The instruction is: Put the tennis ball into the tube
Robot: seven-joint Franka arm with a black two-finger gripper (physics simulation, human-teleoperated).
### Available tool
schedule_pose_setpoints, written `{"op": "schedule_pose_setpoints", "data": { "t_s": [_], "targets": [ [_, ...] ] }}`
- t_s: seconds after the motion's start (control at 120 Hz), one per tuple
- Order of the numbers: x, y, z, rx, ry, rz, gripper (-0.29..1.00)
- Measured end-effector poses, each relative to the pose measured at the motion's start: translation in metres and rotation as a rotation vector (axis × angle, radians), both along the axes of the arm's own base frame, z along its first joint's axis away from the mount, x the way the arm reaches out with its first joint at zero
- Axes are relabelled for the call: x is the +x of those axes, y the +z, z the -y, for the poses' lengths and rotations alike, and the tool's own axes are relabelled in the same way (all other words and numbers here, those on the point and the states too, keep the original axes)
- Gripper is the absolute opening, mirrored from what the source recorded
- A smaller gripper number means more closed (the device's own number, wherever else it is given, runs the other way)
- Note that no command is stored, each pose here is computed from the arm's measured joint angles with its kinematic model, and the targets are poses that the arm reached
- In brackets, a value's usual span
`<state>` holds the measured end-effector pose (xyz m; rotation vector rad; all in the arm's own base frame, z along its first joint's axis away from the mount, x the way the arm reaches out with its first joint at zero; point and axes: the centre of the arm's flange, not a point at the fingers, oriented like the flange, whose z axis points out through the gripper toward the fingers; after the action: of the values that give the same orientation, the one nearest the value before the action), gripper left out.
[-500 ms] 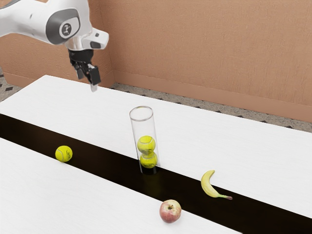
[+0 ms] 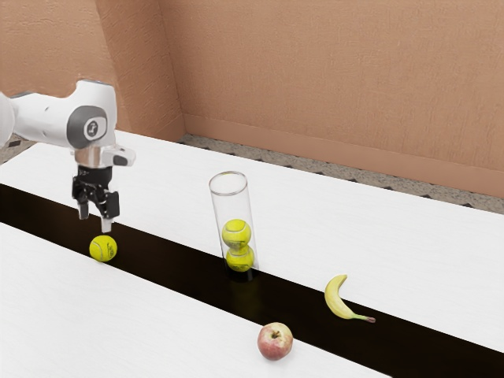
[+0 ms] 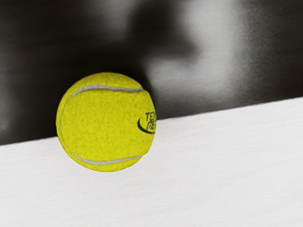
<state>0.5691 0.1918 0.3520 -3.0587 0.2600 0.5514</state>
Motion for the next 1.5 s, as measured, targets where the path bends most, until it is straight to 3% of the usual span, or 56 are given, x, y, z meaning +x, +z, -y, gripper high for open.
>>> {"op": "schedule_pose_setpoints", "data": {
  "t_s": [0.133,0.417,0.6,0.867,0.967,1.167,1.342,1.5],
  "targets": [
    [0.000,-0.046,-0.017,-0.028,0.024,-0.035,0.70],
    [-0.008,-0.076,-0.018,-0.064,0.062,0.021,0.68],
    [-0.002,-0.083,-0.019,-0.064,0.073,0.089,0.48],
    [0.003,-0.096,-0.017,-0.076,0.096,0.162,0.42],
    [-0.005,-0.054,-0.004,-0.049,0.078,0.215,0.34],
    [0.015,0.073,0.089,0.002,-0.083,0.428,0.25],
    [0.034,0.139,0.162,-0.023,-0.180,0.561,0.22],
    [0.040,0.164,0.215,-0.059,-0.246,0.614,0.20]
  ]
}}
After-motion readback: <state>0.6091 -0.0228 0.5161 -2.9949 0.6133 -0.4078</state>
